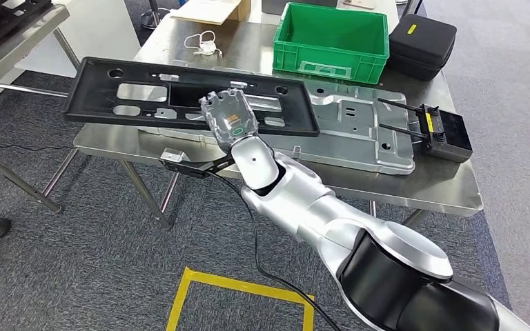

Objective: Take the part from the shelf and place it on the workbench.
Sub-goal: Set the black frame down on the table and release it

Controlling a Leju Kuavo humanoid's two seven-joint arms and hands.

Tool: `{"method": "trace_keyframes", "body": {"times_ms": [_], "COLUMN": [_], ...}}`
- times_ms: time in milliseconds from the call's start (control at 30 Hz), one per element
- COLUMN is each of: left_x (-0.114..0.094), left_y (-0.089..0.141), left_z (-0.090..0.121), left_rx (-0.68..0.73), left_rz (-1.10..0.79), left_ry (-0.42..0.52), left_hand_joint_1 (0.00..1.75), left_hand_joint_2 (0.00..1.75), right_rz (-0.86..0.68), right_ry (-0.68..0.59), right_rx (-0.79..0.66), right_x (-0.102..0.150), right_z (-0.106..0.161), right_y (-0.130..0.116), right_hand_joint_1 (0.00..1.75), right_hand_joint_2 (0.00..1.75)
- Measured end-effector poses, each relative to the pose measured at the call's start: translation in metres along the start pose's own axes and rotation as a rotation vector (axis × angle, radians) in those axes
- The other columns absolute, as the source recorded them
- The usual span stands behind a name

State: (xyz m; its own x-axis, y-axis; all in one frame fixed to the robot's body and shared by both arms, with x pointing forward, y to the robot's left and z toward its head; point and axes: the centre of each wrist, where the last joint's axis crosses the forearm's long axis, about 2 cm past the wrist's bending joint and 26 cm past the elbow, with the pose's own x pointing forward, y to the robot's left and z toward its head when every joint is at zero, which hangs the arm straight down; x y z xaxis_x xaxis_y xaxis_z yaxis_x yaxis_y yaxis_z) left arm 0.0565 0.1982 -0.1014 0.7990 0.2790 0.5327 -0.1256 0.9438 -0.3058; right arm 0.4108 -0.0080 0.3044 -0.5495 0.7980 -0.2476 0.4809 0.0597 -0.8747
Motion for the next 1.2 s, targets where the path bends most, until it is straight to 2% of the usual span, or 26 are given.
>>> {"method": "trace_keyframes", "body": {"times_ms": [200, 633, 900, 1200], "left_x": [-0.001, -0.002, -0.002, -0.002], "left_y": [0.000, -0.007, -0.007, -0.004], "left_z": [0.000, 0.000, 0.000, 0.000], "left_rx": [-0.011, -0.096, -0.089, -0.010], "left_rz": [0.002, -0.031, -0.017, 0.004], "left_ry": [0.017, 0.145, 0.153, 0.131], "left_hand_joint_1": [0.00, 0.00, 0.00, 0.00], "left_hand_joint_2": [1.75, 1.75, 1.75, 1.75], "right_rz": [0.032, 0.083, 0.104, 0.116], "right_ry": [0.045, 0.076, 0.077, 0.072], "right_rx": [0.042, 0.094, 0.118, 0.120], "right_x": [-0.007, -0.012, -0.012, -0.012], "right_z": [0.005, 0.006, 0.004, 0.004], "right_y": [0.010, 0.014, 0.012, 0.013], "right_hand_joint_1": [1.75, 1.75, 1.75, 1.75], "right_hand_joint_2": [1.75, 1.75, 1.75, 1.75]}}
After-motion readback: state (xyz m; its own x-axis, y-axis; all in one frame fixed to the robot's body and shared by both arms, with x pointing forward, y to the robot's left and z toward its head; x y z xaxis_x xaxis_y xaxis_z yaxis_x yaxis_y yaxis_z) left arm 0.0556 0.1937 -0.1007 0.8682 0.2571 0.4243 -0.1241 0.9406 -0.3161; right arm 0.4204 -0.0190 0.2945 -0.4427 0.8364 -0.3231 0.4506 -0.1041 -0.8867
